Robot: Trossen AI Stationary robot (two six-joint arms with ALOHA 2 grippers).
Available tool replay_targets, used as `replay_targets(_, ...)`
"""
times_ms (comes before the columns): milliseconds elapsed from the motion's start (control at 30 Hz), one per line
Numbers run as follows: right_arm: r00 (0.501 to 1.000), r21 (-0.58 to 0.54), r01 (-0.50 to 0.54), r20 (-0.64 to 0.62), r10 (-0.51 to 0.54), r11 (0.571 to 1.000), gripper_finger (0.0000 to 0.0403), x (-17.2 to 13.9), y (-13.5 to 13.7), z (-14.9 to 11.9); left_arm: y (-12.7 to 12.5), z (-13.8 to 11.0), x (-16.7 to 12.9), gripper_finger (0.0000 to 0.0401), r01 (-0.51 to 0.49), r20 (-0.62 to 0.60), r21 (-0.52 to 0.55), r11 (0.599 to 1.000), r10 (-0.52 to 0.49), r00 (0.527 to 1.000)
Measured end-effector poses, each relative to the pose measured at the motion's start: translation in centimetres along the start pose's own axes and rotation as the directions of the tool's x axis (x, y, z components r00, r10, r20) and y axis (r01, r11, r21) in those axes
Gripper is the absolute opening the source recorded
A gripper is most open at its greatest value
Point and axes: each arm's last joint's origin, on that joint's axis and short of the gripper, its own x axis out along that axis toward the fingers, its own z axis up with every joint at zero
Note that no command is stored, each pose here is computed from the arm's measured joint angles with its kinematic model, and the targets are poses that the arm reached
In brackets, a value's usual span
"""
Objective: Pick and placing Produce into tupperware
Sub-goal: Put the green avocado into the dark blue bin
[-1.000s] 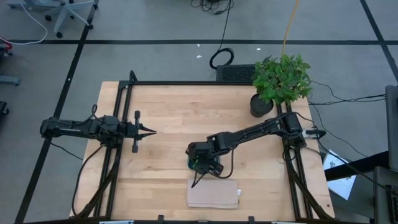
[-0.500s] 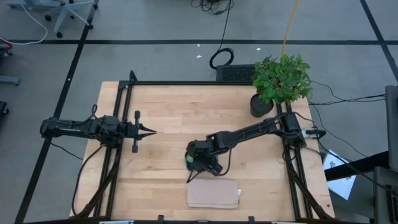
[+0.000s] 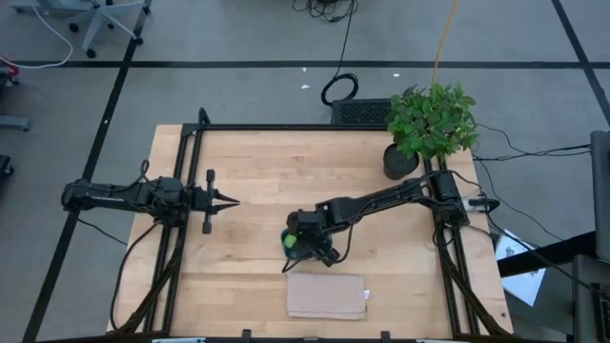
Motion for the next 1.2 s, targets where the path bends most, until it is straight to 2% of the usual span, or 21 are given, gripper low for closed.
replay_targets(633, 1.000, 0.090, 0.023, -0.023, -0.021, 0.996, 0.0210, -0.03, -0.14, -0.19, 0.00, 0.00, 0.00, 0.0026, 0.001, 0.000, 0.000, 1.000, -0.001, 1.000)
replay_targets(1200, 0.995, 0.070, 0.039, -0.091, -0.032, 0.997, 0.0210, -0.07, -0.02, -0.71, 0.00, 0.00, 0.00, 0.0026, 0.001, 0.000, 0.000, 1.000, -0.001, 1.000)
